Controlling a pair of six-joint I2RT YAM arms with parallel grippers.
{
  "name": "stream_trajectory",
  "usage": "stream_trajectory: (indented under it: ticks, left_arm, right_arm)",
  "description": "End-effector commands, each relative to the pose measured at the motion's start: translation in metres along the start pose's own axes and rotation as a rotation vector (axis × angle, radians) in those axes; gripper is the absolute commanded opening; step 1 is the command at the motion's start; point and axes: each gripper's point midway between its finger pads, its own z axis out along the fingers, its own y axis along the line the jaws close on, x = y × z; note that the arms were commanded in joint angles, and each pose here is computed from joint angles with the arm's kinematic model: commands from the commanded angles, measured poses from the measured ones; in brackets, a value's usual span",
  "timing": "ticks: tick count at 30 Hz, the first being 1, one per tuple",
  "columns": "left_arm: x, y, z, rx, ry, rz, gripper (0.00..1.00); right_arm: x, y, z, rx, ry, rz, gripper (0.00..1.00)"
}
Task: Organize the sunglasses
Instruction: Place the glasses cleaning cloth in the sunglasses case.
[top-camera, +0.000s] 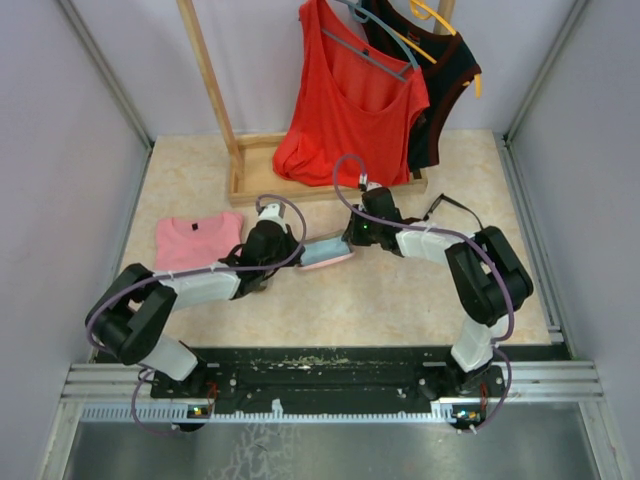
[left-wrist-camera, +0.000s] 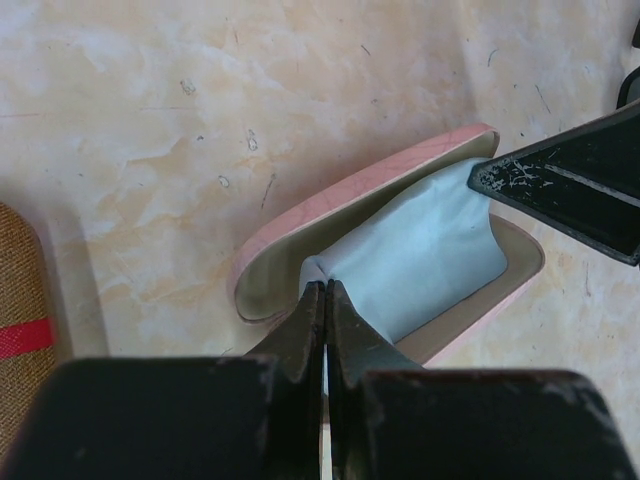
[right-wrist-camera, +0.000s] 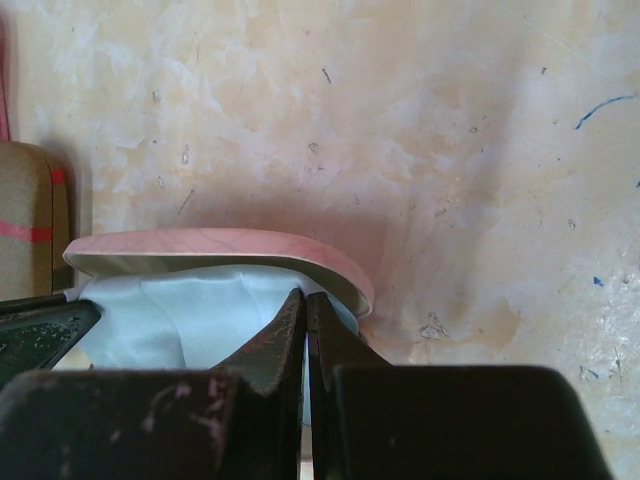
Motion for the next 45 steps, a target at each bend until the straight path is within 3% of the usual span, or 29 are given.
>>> stream_trajectory:
  ticks: [1,45]
  left_arm:
    - [-0.014,-0.008,0.006,0.030,-0.041,0.009,0.00]
    - [-0.015,0.011,0.018,-0.028,-0.068,0.042,0.00]
  right_arm:
    - [-0.039,0.021,0.000,-0.074,-0.109,-0.023,0.00]
    - [-0.049,0.010,0.013,-0.052,-0.151,-0.011,0.00]
